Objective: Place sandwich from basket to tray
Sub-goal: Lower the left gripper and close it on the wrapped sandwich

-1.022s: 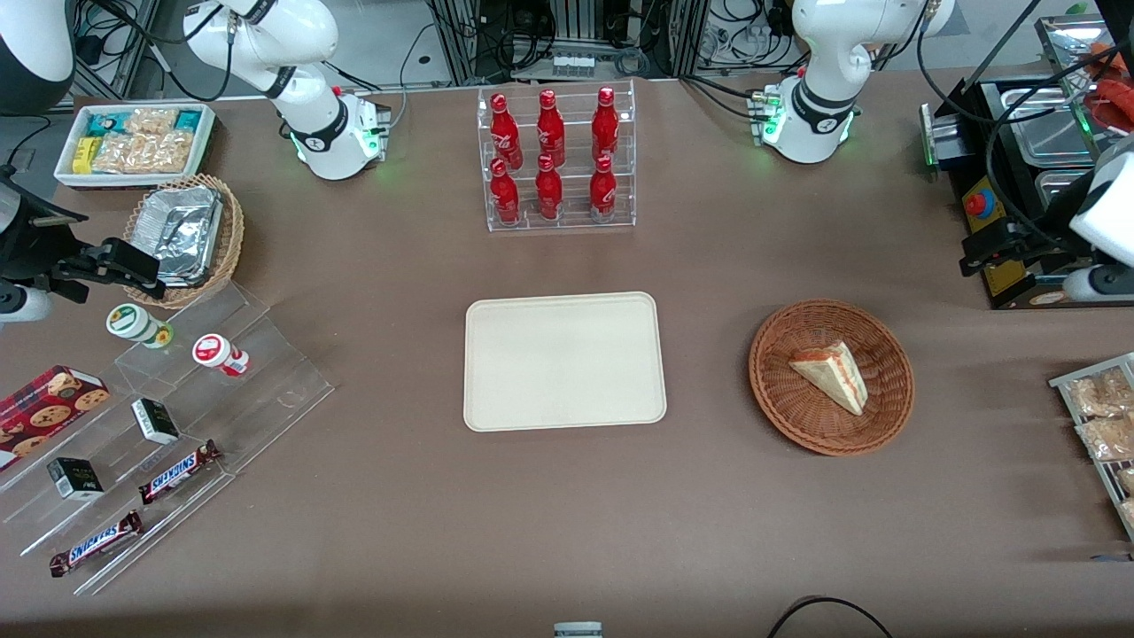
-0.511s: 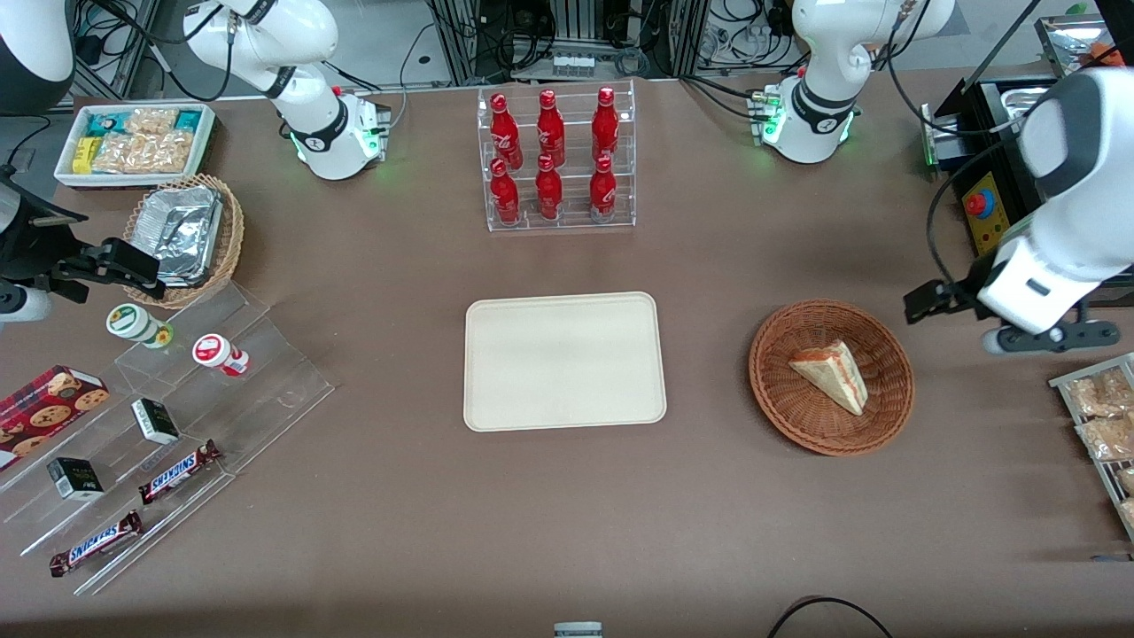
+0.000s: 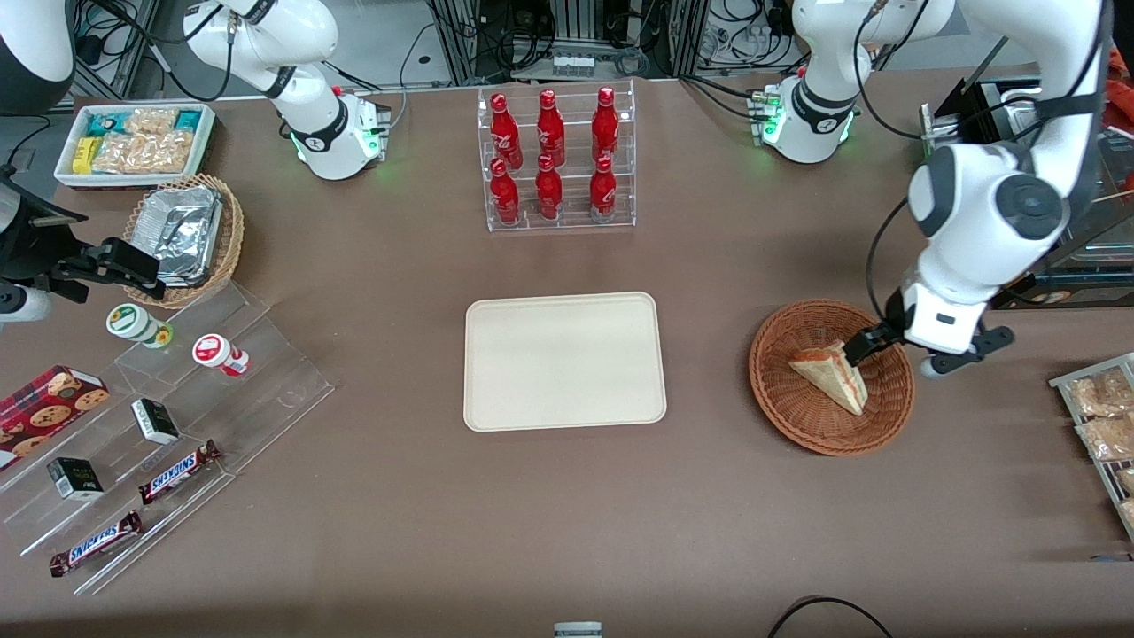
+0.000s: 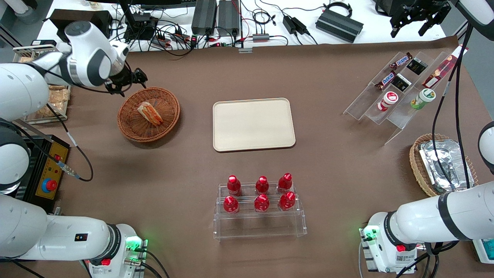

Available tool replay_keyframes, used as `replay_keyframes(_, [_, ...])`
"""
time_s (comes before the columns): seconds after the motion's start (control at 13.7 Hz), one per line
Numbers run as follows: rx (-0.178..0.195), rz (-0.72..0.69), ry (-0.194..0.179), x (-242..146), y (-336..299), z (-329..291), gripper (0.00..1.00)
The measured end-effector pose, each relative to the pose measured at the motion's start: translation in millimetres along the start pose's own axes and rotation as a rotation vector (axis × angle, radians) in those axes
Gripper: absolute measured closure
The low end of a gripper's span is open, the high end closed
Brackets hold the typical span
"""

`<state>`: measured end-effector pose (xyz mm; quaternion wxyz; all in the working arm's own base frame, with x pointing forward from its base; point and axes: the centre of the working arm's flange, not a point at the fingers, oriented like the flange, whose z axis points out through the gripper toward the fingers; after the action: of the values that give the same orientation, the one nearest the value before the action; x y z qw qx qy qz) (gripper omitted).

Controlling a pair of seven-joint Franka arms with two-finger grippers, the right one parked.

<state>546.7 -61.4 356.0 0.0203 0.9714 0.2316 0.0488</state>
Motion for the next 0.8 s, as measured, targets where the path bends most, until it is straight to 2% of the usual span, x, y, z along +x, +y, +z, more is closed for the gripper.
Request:
replay_keyframes(0.29, [0.024,-0.09,-0.037,-10,-1,28,0.0])
replay_keyframes(0.8, [0.018,-0.184,-0.032,-8,0,78,0.0])
